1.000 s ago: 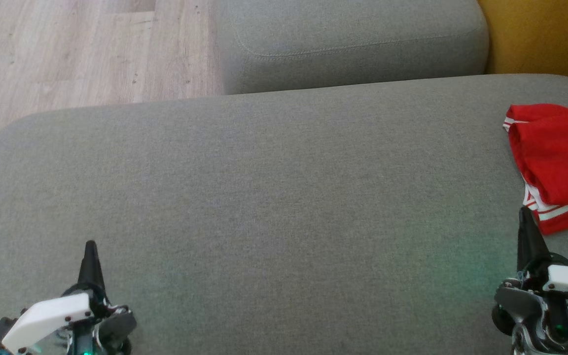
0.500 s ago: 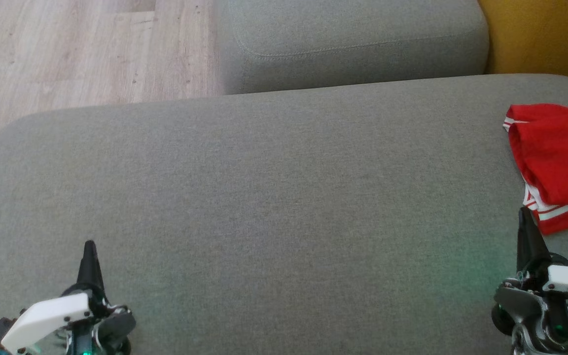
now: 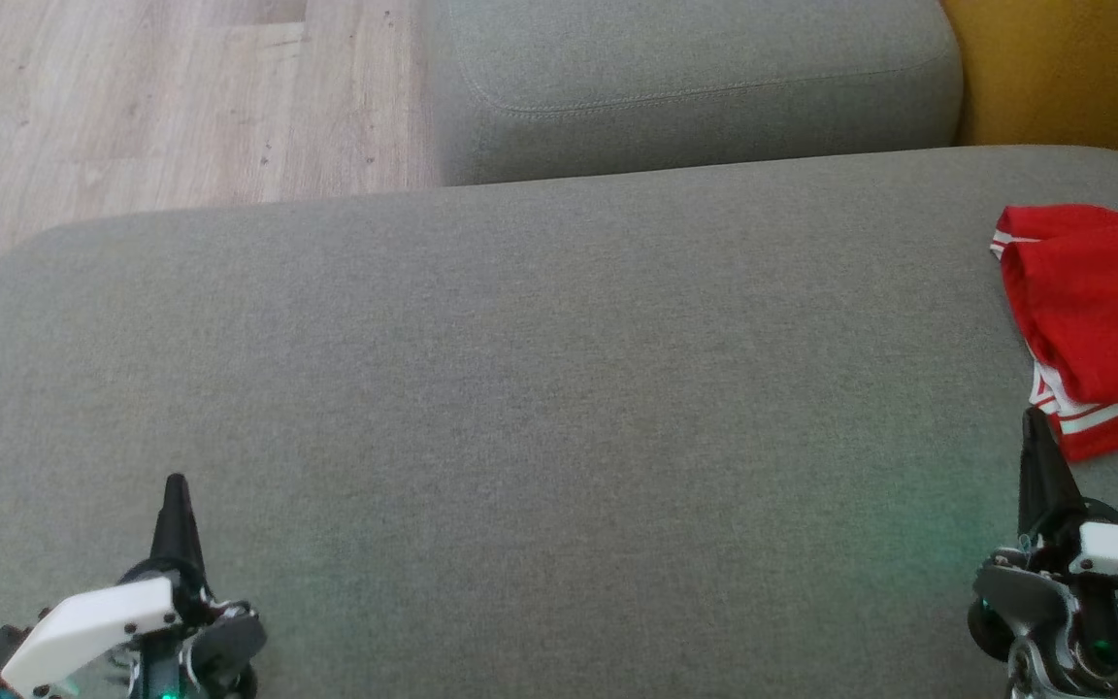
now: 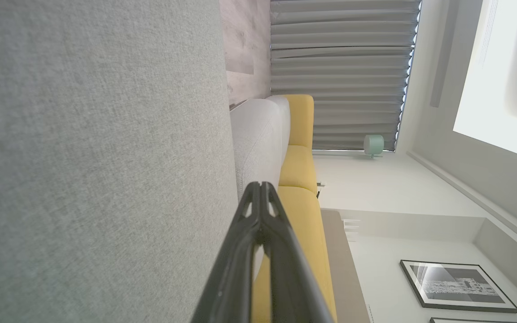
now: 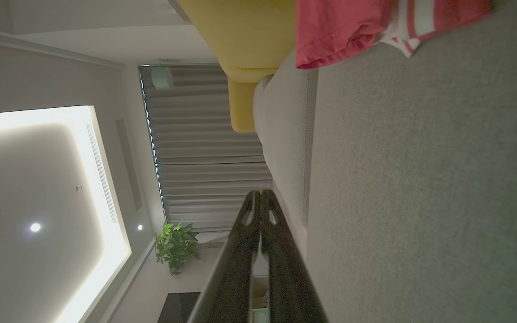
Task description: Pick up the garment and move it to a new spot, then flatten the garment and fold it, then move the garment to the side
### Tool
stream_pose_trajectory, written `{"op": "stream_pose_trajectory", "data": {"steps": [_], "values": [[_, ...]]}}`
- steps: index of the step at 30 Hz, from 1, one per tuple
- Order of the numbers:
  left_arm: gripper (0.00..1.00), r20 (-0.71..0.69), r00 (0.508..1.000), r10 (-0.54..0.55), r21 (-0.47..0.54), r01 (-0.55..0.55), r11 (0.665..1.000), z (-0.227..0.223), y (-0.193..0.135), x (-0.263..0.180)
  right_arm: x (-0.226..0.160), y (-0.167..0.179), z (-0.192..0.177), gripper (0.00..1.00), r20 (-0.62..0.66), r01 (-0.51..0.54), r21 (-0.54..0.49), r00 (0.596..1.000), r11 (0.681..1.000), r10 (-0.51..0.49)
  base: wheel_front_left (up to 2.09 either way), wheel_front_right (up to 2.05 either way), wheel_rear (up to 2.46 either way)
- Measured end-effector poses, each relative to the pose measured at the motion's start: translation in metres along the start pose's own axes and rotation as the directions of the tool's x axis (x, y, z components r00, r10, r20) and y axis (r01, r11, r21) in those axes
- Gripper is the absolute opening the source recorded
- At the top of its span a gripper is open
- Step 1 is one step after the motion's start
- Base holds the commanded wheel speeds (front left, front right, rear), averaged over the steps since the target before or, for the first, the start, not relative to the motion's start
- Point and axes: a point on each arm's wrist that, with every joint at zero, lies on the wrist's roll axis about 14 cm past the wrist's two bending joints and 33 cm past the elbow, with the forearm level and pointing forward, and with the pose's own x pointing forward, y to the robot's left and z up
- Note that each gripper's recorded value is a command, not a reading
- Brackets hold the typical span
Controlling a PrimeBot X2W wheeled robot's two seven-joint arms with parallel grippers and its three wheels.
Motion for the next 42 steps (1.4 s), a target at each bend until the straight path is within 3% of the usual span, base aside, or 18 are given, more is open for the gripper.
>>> {"op": "stream_pose_trajectory", "data": {"steps": [42], "values": [[0.00, 0.003, 1.000, -0.001, -0.005, 0.001, 1.000, 0.0010, 0.0000, -0.0001, -0.0002, -0.0002, -0.0007, 0.00, 0.000, 0.000, 0.010, 1.000, 1.000, 0.000, 0.00, 0.00, 0.00]]}}
